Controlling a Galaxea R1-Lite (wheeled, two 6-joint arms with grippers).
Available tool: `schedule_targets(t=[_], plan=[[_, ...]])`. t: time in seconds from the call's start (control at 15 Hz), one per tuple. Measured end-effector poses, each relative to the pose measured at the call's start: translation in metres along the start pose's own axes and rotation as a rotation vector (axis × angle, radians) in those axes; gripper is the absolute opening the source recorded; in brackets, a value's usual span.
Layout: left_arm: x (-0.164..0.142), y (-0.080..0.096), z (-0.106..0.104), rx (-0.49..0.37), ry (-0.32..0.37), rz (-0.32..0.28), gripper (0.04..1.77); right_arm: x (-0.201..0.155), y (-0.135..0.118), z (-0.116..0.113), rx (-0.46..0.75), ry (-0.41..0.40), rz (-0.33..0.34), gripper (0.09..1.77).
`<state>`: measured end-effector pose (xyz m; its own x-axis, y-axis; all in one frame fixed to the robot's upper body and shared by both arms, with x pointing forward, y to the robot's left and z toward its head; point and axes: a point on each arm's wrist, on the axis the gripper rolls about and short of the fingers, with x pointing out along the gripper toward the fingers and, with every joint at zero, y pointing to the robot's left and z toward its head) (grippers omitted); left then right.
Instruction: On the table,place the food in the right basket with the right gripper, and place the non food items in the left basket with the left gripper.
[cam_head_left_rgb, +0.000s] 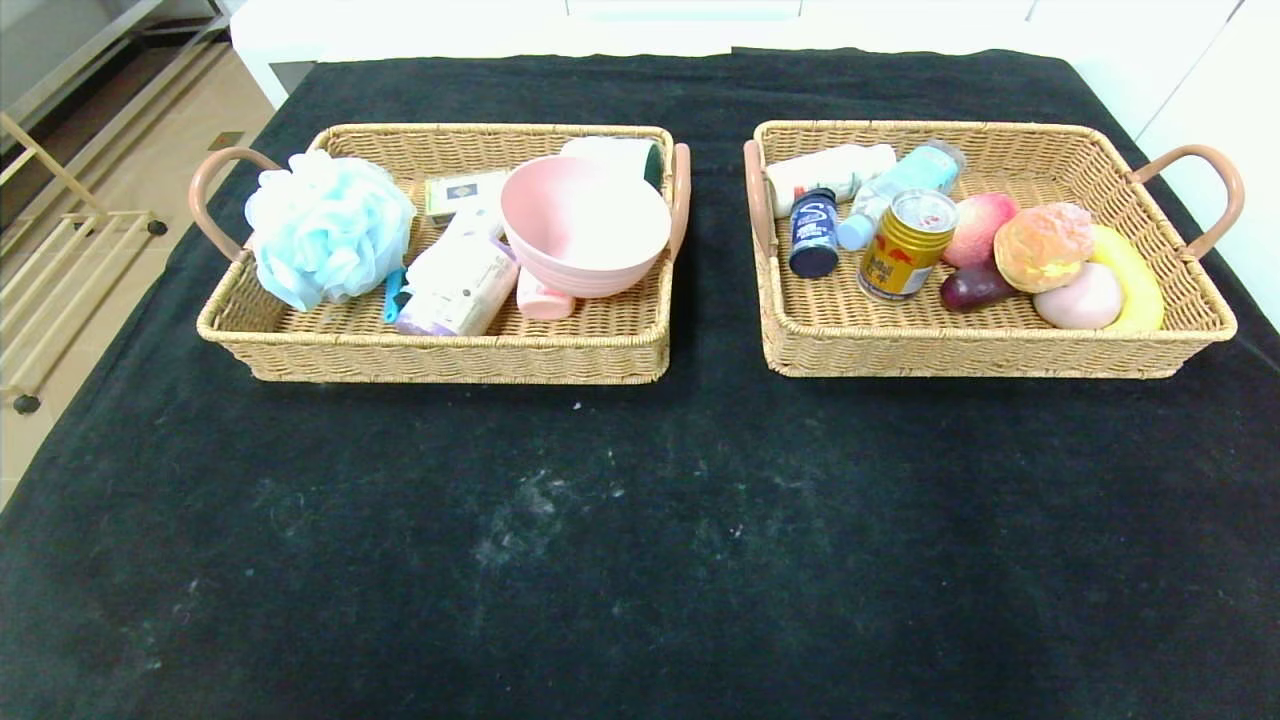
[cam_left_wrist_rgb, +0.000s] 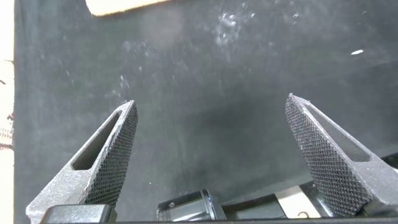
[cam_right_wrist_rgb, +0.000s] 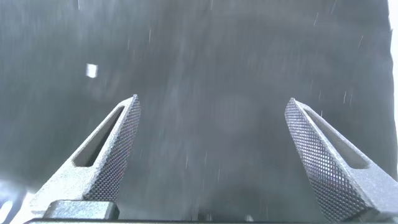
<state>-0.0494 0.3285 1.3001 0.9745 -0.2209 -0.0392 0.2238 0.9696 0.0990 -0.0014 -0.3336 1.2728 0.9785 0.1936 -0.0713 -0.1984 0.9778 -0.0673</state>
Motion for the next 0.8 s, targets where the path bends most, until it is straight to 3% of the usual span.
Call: schedule_targets(t=[0.33,0.6,0.8], plan=[[0.034,0.007,-0.018,-0.019,-0.097,0.063,1.72,0.046,-0.007,-0.027,-0.044,-0.256,-0.044,1.70],[0.078,0.016,-0.044,-0.003,-0.175,0.152,1.72,0.068,-0.009,-0.060,-0.041,-0.241,-0.082,1.70],[0.099,0.019,-0.072,-0.009,-0.126,0.193,1.72,0.071,-0.009,-0.069,-0.029,-0.184,-0.101,1.70]])
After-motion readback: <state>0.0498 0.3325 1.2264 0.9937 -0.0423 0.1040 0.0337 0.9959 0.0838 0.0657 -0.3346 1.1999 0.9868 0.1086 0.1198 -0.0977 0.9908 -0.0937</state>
